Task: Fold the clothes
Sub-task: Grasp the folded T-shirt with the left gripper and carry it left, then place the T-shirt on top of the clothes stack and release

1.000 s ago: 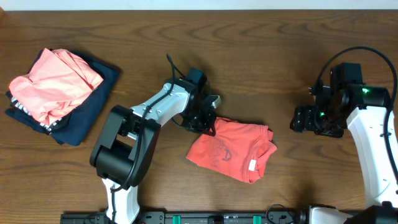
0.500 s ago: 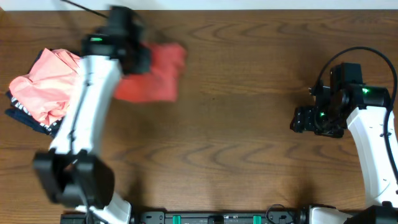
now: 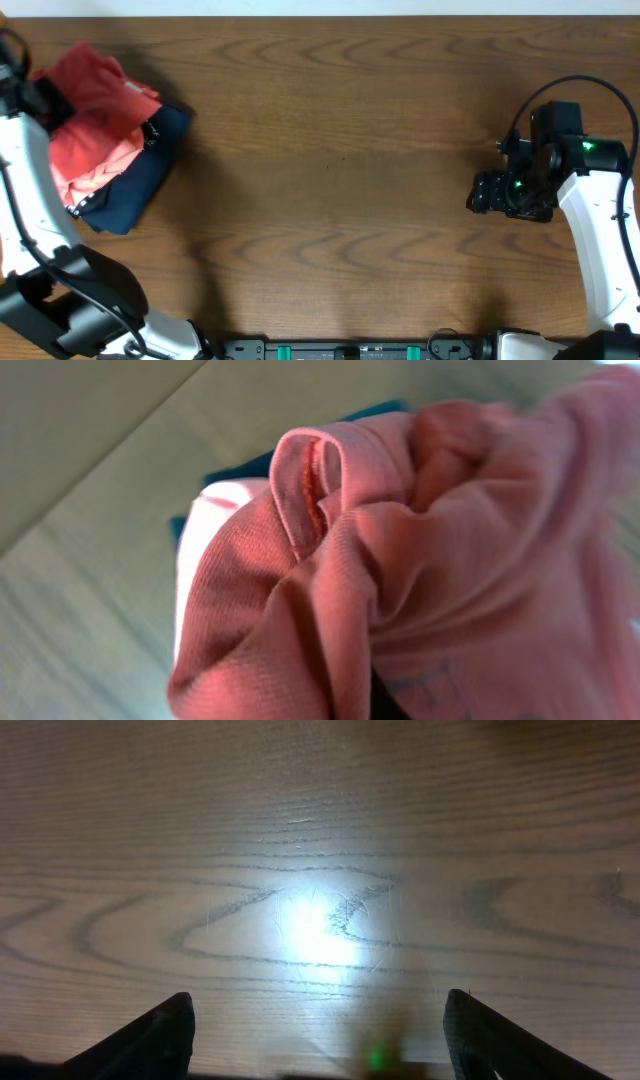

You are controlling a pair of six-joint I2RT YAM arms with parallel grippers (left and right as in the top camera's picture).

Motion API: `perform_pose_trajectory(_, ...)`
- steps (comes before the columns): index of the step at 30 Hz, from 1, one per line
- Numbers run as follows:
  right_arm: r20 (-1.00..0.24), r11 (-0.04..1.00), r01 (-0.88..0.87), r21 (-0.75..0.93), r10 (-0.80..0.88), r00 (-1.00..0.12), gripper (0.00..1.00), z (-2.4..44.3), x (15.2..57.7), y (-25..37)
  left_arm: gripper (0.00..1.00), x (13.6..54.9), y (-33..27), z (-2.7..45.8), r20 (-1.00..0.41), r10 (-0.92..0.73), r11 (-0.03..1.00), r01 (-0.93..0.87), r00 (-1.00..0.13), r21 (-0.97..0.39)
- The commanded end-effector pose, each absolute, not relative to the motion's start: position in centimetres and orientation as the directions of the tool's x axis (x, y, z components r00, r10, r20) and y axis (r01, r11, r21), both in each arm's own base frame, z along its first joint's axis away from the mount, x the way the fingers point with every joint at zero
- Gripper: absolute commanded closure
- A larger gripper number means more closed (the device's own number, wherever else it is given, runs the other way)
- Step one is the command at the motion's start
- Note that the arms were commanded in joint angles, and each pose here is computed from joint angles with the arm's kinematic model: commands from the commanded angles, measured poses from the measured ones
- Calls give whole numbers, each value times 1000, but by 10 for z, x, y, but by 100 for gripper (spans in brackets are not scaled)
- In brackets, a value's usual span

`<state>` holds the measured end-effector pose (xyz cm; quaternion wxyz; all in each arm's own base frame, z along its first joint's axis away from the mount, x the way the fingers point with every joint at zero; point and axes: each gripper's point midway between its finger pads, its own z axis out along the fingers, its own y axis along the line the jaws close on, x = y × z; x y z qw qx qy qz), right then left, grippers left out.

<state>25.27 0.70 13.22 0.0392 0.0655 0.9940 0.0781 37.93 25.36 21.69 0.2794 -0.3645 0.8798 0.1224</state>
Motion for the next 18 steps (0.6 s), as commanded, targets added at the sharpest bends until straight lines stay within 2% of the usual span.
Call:
perform_pose_trajectory(1, -79, 983, 93, 156, 106, -991, 22, 134, 252, 10, 2, 369, 274, 205, -539, -698, 607, -789, -471, -97)
perform_pose_trajectory(6, -86, 983, 92, 157, 106, -991, 19, 134, 253, 10, 2, 370, 272, 200, -489, -743, 608, -766, -457, -209)
perform_pose_trajectory(10, -129, 979, 81, 188, 106, -986, 1, 137, 265, 15, 2, 383, 253, 201, -462, -745, 641, -710, -482, -292)
perform_pose_trajectory(14, -251, 944, 15, 328, 102, -963, 1, 149, 295, 38, 2, 410, 204, 205, -446, -681, 731, -574, -581, -369)
perform_pose_trajectory(18, -422, 893, -100, 440, 108, -900, 1, 174, 336, 58, 2, 431, 137, 202, -454, -516, 855, -403, -726, -326)
